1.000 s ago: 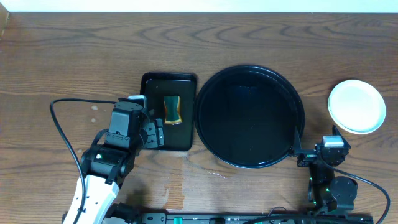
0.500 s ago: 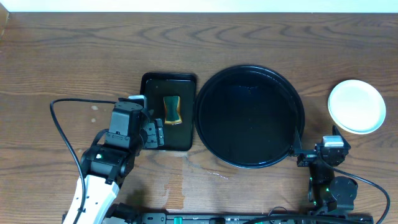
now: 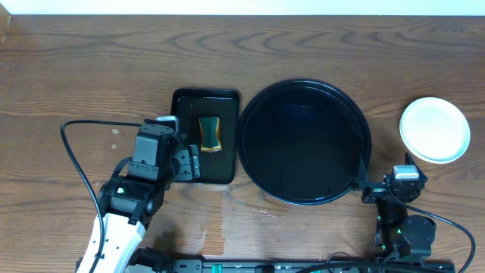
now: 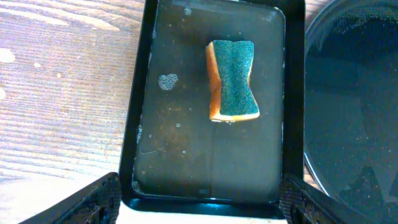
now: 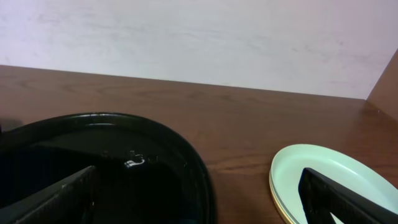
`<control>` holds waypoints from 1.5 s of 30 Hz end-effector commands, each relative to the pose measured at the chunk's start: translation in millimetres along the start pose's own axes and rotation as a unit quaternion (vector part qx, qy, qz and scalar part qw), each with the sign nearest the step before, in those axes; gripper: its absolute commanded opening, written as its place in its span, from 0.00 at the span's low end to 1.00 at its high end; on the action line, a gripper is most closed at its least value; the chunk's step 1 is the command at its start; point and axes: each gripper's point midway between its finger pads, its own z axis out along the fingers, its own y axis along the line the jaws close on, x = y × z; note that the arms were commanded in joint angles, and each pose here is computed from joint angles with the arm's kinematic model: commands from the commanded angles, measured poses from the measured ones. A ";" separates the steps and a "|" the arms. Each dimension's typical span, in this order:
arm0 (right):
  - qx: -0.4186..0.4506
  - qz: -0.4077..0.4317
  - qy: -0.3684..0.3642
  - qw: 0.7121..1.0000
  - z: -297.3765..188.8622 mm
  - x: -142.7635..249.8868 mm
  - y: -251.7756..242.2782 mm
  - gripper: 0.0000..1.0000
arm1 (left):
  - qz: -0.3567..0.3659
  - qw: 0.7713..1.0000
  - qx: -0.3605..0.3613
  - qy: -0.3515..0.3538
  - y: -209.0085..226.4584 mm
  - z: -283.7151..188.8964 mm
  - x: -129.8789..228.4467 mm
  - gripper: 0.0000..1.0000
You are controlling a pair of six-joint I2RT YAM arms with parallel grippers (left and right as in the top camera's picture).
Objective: Clean dirty plates on tray and stack at the side
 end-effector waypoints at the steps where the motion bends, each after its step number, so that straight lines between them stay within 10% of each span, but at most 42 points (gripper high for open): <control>1: -0.003 0.008 -0.001 1.000 -0.3 -0.2 1.3 0.99 | 0.000 1.000 -0.009 0.005 4.2 -1.6 5.3 0.82; 24: -0.003 0.008 -0.002 1.000 -0.3 -0.3 1.3 0.99 | -0.055 0.940 0.017 -0.335 48.8 -11.8 -1.9 0.82; 45: -0.003 0.008 -0.002 1.000 -0.3 -0.3 1.3 0.99 | -0.007 0.889 -0.015 -0.458 63.0 -40.4 -13.9 0.82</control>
